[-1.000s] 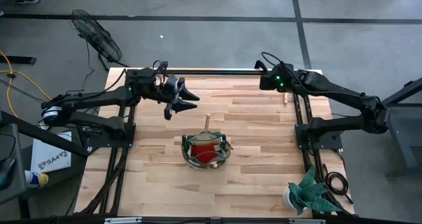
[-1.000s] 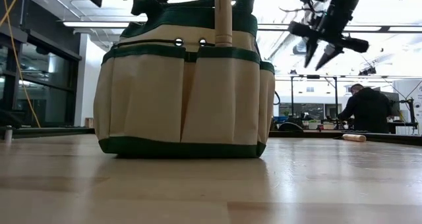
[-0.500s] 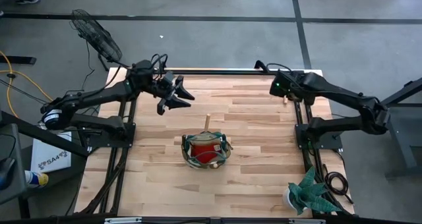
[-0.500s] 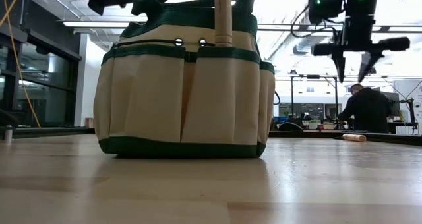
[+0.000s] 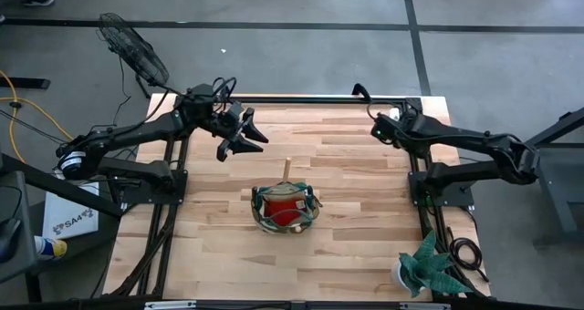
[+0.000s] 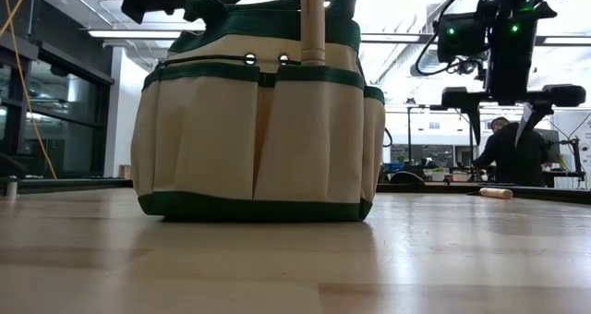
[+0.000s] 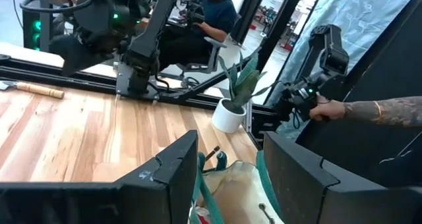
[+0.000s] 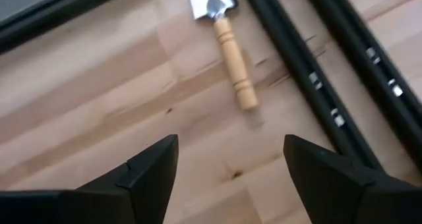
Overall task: Pick & Place Garden tools in Gardening bag
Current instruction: Put the light brown trowel into the white gardening bag
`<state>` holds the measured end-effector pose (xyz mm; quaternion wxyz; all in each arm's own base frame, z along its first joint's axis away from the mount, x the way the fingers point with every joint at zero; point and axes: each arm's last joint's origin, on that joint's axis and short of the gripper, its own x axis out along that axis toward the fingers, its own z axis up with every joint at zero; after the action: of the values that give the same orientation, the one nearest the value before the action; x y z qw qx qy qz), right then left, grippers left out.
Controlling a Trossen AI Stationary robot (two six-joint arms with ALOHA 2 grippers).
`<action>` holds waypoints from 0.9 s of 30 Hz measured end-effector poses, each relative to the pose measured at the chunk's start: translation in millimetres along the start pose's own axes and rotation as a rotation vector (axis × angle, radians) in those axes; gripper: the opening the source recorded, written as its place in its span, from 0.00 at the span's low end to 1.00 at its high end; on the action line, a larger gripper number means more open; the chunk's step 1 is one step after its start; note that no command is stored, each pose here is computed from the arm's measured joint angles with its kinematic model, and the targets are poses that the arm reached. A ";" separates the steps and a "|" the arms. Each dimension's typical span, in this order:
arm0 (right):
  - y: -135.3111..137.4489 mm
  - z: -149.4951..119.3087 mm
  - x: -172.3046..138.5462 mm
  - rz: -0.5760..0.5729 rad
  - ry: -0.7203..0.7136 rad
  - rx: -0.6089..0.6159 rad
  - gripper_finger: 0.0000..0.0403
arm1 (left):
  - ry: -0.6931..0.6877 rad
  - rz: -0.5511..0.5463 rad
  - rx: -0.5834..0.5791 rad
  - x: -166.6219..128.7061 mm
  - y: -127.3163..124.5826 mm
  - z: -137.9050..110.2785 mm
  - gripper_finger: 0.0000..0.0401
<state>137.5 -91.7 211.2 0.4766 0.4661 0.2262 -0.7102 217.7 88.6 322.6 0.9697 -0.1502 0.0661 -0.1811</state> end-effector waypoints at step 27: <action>13.8 -3.1 88.9 -0.195 -0.043 0.031 0.66 | 0.038 -0.016 -0.039 -0.1 0.3 -4.5 0.43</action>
<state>141.3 -136.9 133.4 0.4029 0.4339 0.2494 -0.7663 216.9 87.7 318.2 0.9637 -0.1664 0.0867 -0.1901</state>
